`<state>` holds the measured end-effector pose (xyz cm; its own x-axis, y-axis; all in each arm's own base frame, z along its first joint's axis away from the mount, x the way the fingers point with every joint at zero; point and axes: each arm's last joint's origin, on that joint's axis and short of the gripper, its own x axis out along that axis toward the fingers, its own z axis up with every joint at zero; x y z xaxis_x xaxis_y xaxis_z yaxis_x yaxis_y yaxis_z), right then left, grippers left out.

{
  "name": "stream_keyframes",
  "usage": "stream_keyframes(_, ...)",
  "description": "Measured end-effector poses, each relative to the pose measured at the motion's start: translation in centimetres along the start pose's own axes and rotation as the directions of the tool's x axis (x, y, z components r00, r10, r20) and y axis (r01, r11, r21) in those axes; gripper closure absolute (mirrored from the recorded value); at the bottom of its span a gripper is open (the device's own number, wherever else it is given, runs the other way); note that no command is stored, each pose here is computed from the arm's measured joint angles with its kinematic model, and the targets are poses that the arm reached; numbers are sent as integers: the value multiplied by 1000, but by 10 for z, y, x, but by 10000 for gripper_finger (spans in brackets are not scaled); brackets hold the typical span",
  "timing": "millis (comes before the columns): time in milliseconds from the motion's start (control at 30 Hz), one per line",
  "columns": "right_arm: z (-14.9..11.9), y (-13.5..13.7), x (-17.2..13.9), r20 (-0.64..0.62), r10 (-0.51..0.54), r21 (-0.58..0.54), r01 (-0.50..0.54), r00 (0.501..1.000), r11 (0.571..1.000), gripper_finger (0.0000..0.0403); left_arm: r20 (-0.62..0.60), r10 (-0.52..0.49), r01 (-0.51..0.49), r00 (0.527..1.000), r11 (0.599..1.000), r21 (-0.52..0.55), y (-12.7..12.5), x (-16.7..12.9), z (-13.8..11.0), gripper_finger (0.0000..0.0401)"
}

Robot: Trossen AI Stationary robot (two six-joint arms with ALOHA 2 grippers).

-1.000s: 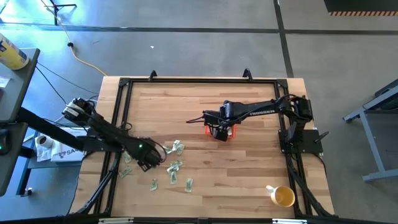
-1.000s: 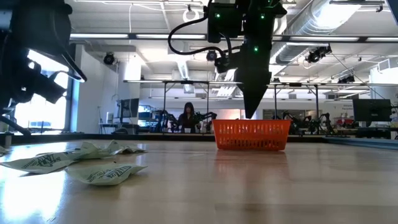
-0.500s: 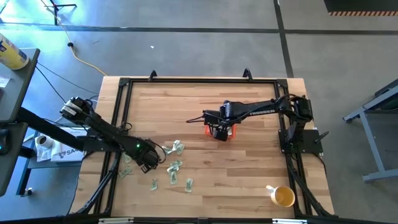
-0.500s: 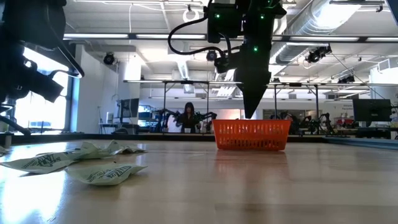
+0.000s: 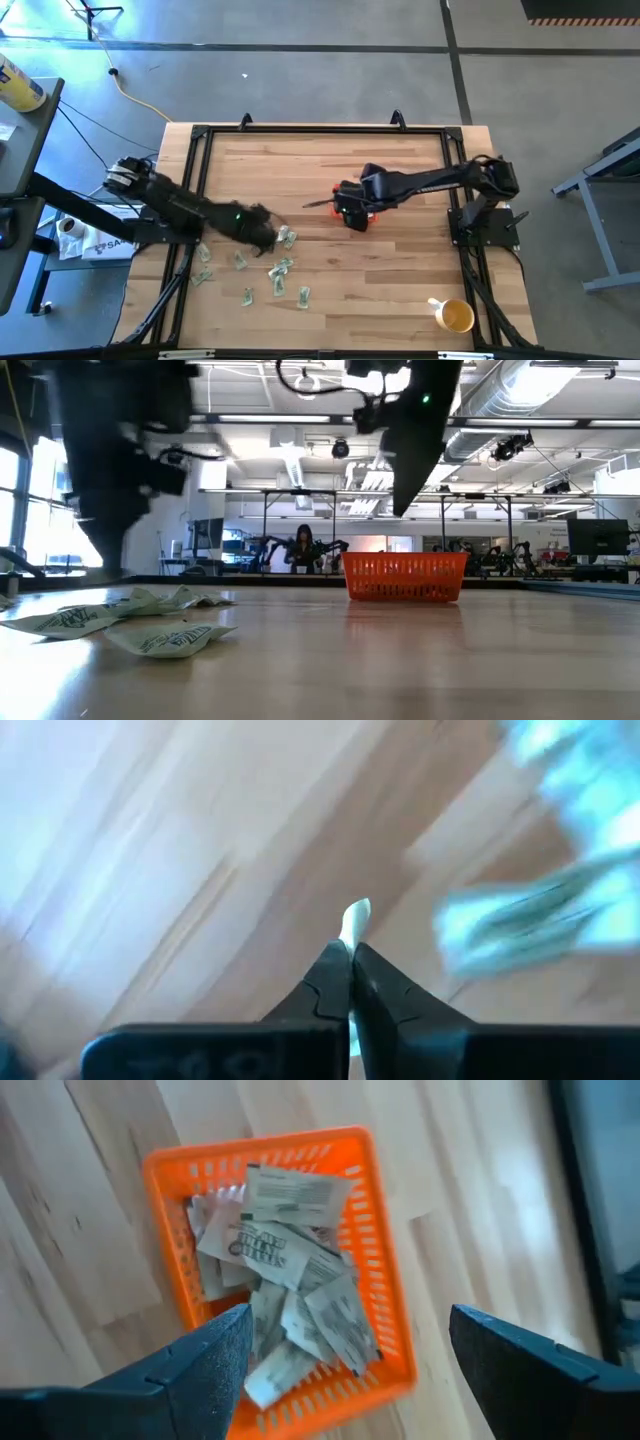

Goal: Pick and place Stevia / Truvia into bins
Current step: Put the green stevia packet into the orange basket

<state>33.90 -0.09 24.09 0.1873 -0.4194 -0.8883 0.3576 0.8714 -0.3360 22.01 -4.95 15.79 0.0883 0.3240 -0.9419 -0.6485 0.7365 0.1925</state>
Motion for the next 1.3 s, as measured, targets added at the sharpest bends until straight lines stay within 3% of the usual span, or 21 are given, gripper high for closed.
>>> stream_keyframes(100,-12,7,-18,2,-38,31,38,999,999,76,79,-57,56,995,998,26,5,-8,39,361)
stream_keyframes(200,-29,18,-30,-54,-72,38,74,996,997,76,206,-209,198,956,978,71,6,-19,80,368)
stream_keyframes(300,-47,35,-41,-94,-98,21,100,991,995,76,349,-403,372,846,915,156,5,-37,118,368)
stream_keyframes(400,-67,54,-48,-103,-81,71,89,991,994,76,444,-525,482,726,849,216,4,-50,148,364)
stream_keyframes(633,-113,87,-57,-143,-67,232,99,987,968,76,385,-716,643,583,696,320,-13,-38,199,367)
stream_keyframes(800,-130,99,-61,-165,-45,312,95,985,945,76,328,-735,675,594,677,293,-25,-4,226,355)
stream_keyframes(967,-132,101,-61,-162,-34,345,89,986,935,76,340,-686,657,643,722,216,-24,18,242,332)
stream_keyframes(1133,-127,100,-58,-127,-37,322,77,991,944,76,339,-687,651,642,723,232,-25,17,243,261)
stream_keyframes(1300,-115,94,-52,-84,-51,251,71,995,965,76,142,-680,656,719,732,184,-12,5,222,180)
